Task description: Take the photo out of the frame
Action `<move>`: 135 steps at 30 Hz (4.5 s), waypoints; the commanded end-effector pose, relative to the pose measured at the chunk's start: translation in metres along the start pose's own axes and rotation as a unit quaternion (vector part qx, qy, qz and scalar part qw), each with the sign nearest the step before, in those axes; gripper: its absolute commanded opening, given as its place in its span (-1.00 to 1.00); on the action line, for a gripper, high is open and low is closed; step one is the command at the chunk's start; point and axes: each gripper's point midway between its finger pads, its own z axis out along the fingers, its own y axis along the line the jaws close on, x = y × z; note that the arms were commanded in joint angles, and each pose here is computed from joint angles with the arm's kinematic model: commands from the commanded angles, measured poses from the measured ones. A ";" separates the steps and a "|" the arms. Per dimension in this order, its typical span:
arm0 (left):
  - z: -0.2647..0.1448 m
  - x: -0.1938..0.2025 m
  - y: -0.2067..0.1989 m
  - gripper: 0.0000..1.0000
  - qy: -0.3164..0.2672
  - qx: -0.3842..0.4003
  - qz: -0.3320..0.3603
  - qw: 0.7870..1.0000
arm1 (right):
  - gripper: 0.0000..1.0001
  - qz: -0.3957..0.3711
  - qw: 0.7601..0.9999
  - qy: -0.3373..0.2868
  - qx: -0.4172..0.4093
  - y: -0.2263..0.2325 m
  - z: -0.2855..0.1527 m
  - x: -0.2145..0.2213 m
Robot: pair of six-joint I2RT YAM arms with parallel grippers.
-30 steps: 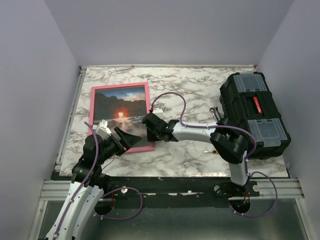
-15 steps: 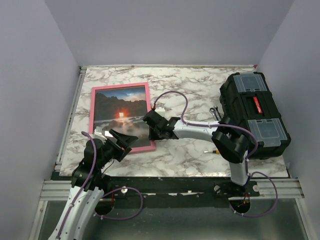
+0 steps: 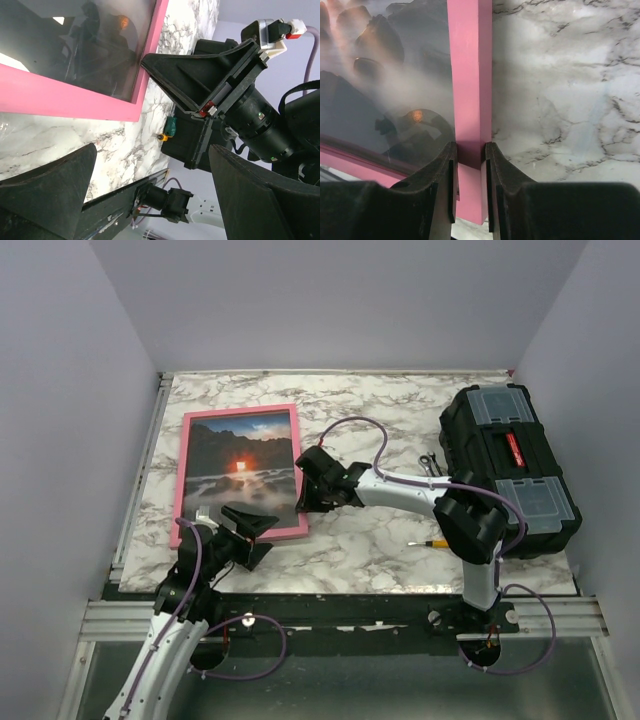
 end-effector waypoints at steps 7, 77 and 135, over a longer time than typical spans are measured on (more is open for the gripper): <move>0.001 -0.010 0.018 0.97 -0.032 -0.036 -0.037 0.998 | -0.99 0.076 0.989 -0.021 -0.121 0.070 -0.042 -0.040; -0.036 -0.014 -0.098 0.78 0.041 -0.020 0.460 0.887 | -0.99 -0.070 0.996 -0.039 0.046 0.035 0.037 -0.045; 0.082 0.003 -0.057 -0.68 -0.125 -0.298 0.884 0.338 | -0.22 -0.002 0.993 0.026 -0.116 0.058 -0.050 -0.107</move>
